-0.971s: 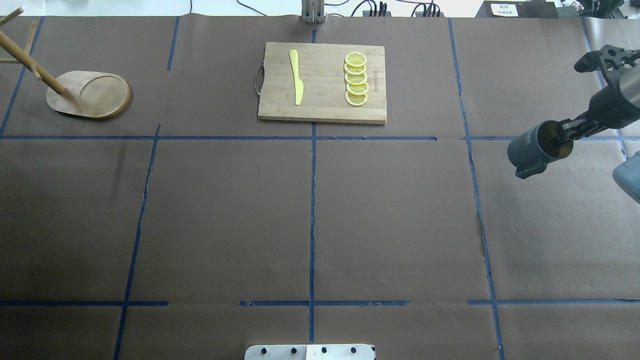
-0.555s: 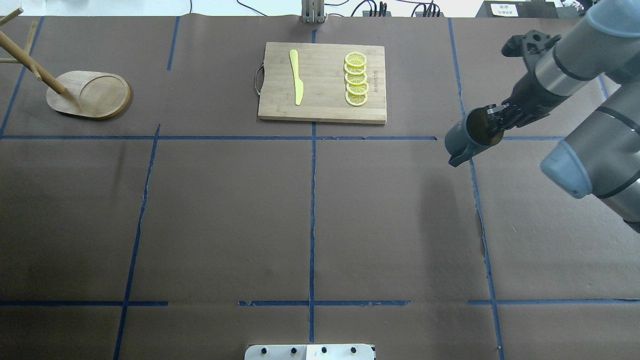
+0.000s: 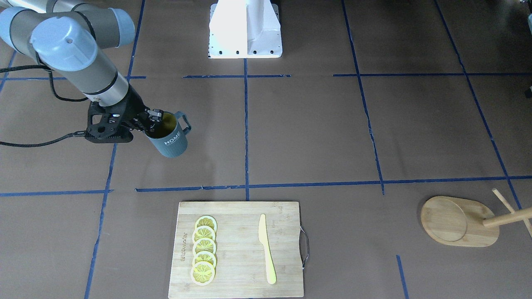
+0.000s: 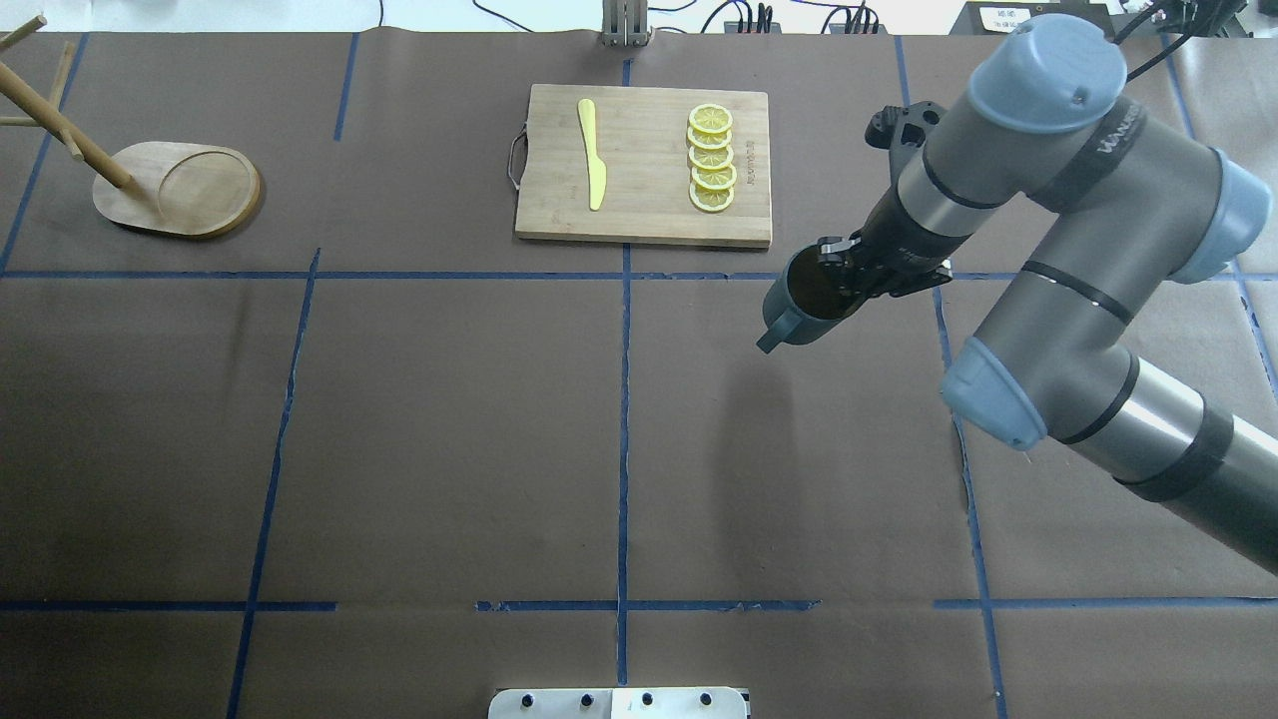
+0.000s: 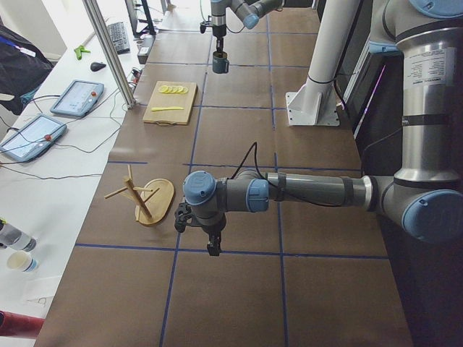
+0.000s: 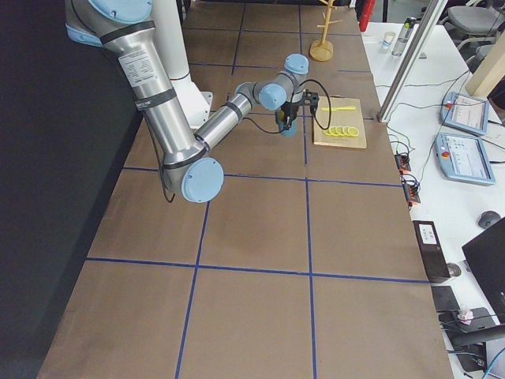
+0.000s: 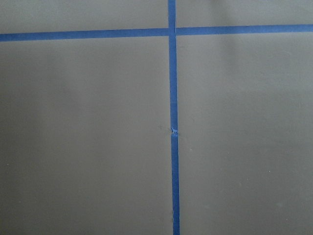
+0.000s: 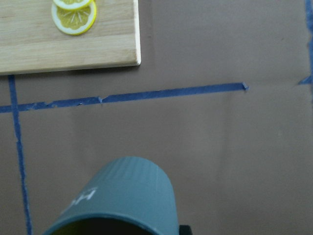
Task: Hang cup on storage rack
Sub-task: 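Carry the teal mug with the right gripper toward the table center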
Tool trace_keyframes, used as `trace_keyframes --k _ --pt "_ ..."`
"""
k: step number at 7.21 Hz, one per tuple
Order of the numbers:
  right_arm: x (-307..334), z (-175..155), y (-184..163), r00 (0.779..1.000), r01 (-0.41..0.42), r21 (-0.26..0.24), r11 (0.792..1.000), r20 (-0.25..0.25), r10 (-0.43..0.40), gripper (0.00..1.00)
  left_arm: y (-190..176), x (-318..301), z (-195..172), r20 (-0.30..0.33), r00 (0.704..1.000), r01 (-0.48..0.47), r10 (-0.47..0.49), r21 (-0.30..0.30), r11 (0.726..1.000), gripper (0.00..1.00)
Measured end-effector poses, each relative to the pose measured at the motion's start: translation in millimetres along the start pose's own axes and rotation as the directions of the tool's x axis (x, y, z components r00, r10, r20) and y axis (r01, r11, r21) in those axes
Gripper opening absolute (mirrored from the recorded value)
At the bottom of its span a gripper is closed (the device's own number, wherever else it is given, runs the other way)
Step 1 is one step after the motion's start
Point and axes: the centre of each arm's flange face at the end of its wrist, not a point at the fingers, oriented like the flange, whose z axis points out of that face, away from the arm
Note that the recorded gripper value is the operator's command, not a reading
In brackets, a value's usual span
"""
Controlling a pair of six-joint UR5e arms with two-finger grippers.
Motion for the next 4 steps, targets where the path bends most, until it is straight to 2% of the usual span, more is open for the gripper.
trace_keyframes --k 1,2,4 --pt "-34.8 9.5 20.1 0.995 -0.095 -0.009 0.995 -0.016 0.095 0.0 0.0 0.1 -0.1 0.0 1.0 0.0 0.0 0.0 1.0 1.0" --pt "-72.5 21.8 41.8 0.981 -0.187 0.007 0.982 -0.048 0.187 0.0 0.0 0.3 -0.3 0.0 1.0 -0.001 0.001 0.001 1.0 1.0" --pt "-138.6 56.9 66.3 0.941 -0.322 0.028 0.946 -0.099 0.323 0.0 0.1 0.6 -0.6 -0.001 1.0 -0.001 0.001 0.001 1.0 1.0"
